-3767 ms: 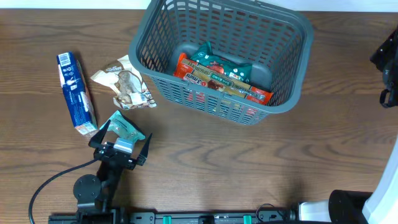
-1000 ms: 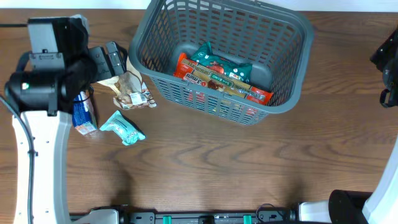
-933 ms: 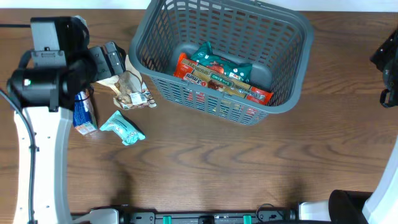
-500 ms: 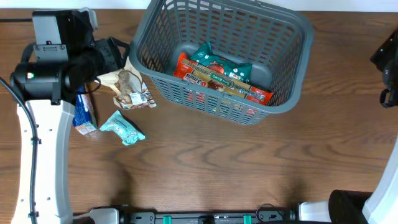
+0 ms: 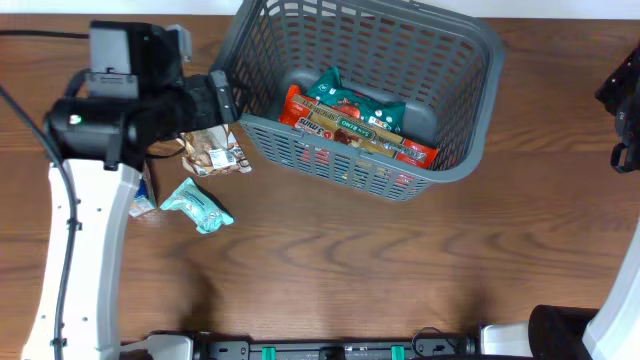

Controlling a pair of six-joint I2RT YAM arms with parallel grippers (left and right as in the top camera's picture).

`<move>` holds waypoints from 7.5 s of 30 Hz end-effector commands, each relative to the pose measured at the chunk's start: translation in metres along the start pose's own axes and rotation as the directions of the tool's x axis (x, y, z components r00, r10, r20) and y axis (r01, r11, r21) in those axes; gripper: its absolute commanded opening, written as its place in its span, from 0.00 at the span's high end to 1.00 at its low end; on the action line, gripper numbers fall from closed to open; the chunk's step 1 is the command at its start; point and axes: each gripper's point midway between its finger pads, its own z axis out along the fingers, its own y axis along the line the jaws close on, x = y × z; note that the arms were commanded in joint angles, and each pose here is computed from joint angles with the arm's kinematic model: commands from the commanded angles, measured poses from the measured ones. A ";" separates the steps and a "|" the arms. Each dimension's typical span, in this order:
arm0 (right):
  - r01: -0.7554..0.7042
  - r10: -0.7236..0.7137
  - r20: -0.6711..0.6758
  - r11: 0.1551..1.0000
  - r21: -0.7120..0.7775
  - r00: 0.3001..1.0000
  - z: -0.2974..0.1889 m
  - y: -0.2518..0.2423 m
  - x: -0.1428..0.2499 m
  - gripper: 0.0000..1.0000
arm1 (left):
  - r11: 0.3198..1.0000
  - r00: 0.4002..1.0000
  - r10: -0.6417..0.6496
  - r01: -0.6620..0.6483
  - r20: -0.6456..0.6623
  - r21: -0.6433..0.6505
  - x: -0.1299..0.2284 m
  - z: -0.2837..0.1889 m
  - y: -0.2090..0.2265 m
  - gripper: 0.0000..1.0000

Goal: Pack container

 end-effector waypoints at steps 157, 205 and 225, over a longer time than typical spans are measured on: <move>-0.021 0.020 0.006 1.000 0.022 1.000 0.002 -0.004 -0.001 0.01 | 0.682 0.855 -0.513 0.351 -0.077 -0.642 0.183 0.116 0.183 0.01; -0.021 0.020 0.006 1.000 0.022 1.000 0.002 -0.004 -0.001 0.01 | 0.836 0.934 -0.356 0.316 -0.006 -0.448 0.102 0.041 0.131 0.94; -0.021 0.020 0.006 1.000 0.022 1.000 0.002 -0.004 -0.001 0.01 | 0.907 0.899 0.234 -0.339 0.370 0.252 -0.035 -0.095 -0.099 0.94</move>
